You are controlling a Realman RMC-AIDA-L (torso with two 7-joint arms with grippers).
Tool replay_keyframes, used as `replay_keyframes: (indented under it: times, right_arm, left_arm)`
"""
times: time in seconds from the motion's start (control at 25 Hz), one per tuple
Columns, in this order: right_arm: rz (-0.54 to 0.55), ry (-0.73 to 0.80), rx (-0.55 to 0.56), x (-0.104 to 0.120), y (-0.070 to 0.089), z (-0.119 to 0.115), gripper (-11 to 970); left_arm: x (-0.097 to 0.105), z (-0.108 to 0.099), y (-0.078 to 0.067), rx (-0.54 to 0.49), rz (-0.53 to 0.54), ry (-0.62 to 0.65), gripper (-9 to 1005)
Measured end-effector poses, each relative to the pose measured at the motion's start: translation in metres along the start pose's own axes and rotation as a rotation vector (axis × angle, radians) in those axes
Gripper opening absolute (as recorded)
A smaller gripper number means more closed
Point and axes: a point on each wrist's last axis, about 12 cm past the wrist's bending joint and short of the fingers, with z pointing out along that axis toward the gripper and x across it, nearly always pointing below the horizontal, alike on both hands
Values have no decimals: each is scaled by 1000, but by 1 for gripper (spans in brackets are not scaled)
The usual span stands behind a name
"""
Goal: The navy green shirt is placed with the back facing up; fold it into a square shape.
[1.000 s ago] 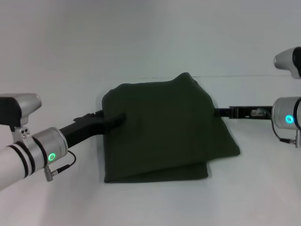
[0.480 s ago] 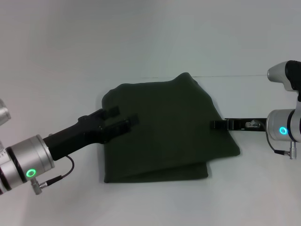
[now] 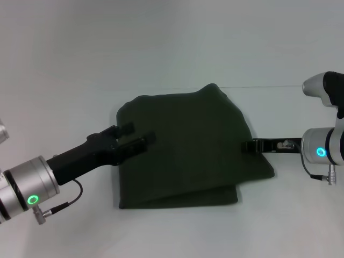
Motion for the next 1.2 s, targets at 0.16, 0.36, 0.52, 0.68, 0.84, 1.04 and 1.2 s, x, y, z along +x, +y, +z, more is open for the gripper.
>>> replay_keyframes:
  times: [0.16,0.36,0.52,0.68,0.84,1.04,1.2]
  right_arm:
    - [-1,18,-24,3,2,-1,305]
    - [14,19,-41,4,2,-3,151]
    - [30,17,-69,5,0,-7,41]
    - [46,6,-86,5,-5,-15,36]
    - [67,-4,-112,5,-9,-25,35]
    - [81,-1,-145,7,-12,-35,36]
    - [100,5,-165,8,-17,-42,36]
  left_arm:
    - [0,-1,0,-2,-1,-4,875]
    - [0,-1,0,-4,-6,-5,875]
    - [0,-1,1,-6,-15,-6,874]
    - [-1,-1,1,-10,-17,-12,874]
    - [-2,-1,1,-9,-20,-13,874]
    - [-3,0,1,-8,-25,-10,875]
    - [-2,0,1,-7,-34,-8,875]
